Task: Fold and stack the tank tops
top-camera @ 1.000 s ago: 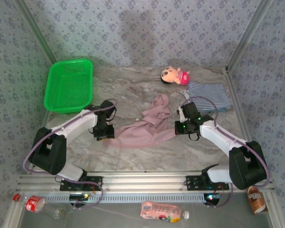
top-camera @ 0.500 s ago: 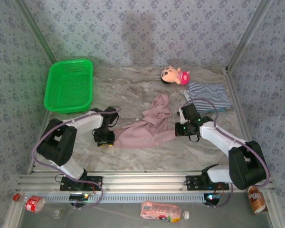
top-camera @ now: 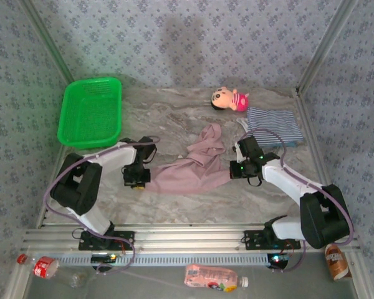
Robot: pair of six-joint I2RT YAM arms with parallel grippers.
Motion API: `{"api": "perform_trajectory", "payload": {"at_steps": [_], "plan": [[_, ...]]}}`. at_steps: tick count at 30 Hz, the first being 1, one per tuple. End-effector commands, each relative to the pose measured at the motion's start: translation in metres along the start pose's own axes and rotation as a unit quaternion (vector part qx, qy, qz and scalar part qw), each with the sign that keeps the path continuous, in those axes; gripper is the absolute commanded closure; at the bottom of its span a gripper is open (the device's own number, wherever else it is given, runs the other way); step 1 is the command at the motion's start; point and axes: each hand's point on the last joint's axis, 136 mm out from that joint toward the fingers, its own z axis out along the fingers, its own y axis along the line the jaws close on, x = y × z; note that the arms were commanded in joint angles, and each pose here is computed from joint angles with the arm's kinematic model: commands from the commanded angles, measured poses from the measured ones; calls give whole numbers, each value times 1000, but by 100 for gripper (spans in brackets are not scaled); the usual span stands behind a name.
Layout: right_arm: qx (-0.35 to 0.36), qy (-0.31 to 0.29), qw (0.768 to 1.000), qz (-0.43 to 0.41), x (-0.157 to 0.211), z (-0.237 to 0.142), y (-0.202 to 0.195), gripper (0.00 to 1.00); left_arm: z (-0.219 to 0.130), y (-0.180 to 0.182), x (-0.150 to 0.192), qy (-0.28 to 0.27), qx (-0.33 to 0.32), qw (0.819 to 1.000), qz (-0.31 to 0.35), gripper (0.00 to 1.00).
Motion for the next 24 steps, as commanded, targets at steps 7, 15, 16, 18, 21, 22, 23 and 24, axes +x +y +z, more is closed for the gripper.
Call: {"api": "perform_trajectory", "payload": {"at_steps": [7,15,16,18,21,22,23,24], "plan": [[-16,-25,999,15,-6,-12,2,100,-64,13,-4,-52,32,998,-30,100],[-48,-170,984,-2,-60,-76,15,100,-157,1,-23,-150,176,967,-107,100],[-49,-192,980,-7,-68,-89,16,100,-169,-1,-26,-161,188,962,-112,100],[-54,-241,969,-17,-89,-121,20,100,-200,-4,-33,-193,216,949,-122,100],[-61,-316,946,-38,-119,-174,28,100,-254,-4,-47,-251,251,926,-130,100],[-62,-341,937,-46,-128,-194,31,100,-271,-3,-51,-271,258,918,-131,100],[-59,-366,927,-57,-137,-213,34,100,-292,-1,-55,-297,268,907,-132,100],[-55,-392,916,-69,-145,-235,37,100,-311,1,-58,-321,277,896,-134,100]]}}
